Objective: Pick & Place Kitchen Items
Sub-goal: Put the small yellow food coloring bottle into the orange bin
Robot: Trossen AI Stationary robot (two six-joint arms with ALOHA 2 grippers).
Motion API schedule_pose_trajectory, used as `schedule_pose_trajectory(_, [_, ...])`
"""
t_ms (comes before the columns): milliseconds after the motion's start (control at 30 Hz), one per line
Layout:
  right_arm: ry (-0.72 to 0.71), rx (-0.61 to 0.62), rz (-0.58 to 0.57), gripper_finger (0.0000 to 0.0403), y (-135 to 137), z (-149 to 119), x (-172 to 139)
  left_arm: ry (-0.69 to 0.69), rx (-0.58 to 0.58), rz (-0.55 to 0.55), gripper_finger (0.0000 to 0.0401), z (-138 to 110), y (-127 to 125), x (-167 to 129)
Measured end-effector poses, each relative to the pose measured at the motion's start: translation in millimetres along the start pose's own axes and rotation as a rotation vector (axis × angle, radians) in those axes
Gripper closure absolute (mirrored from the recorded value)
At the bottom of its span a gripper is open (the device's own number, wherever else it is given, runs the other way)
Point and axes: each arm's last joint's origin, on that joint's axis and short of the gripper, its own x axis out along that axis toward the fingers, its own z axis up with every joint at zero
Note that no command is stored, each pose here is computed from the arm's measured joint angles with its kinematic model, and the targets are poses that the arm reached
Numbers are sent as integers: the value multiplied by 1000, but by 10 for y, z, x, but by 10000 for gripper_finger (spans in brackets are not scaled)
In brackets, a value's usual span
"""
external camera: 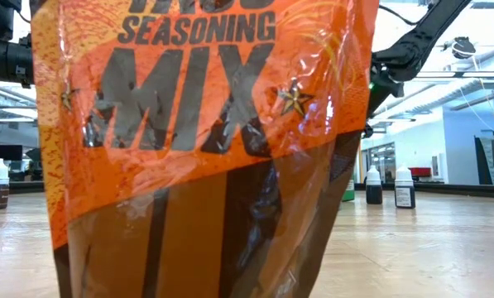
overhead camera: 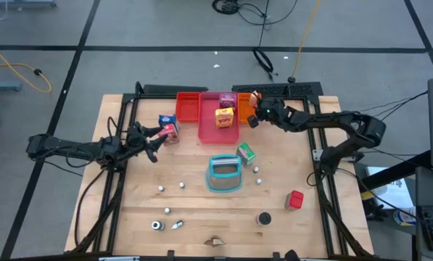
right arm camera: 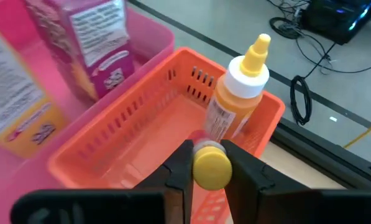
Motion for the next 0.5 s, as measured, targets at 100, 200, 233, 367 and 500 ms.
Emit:
schedule_pose_trajectory(100, [-7,11,-11,340,-31,-3,48,0,0,0,203,0,0,0])
schedule_pose_trajectory(200, [-20,23,-18,340,-58,14,65,0,0,0,203,1,0,0])
schedule_pose_trajectory(233, [-30,27,-18,340,-61,24,66,0,0,0,203,0,0,0])
schedule_pose_trajectory(367, [-66,38,-12,331,-55,61,64,-1,1,7,203,0,2,0])
schedule_pose_trajectory(500, [-85,44,-9,317,-52,80,62,-1,1,8,203,1,2,0])
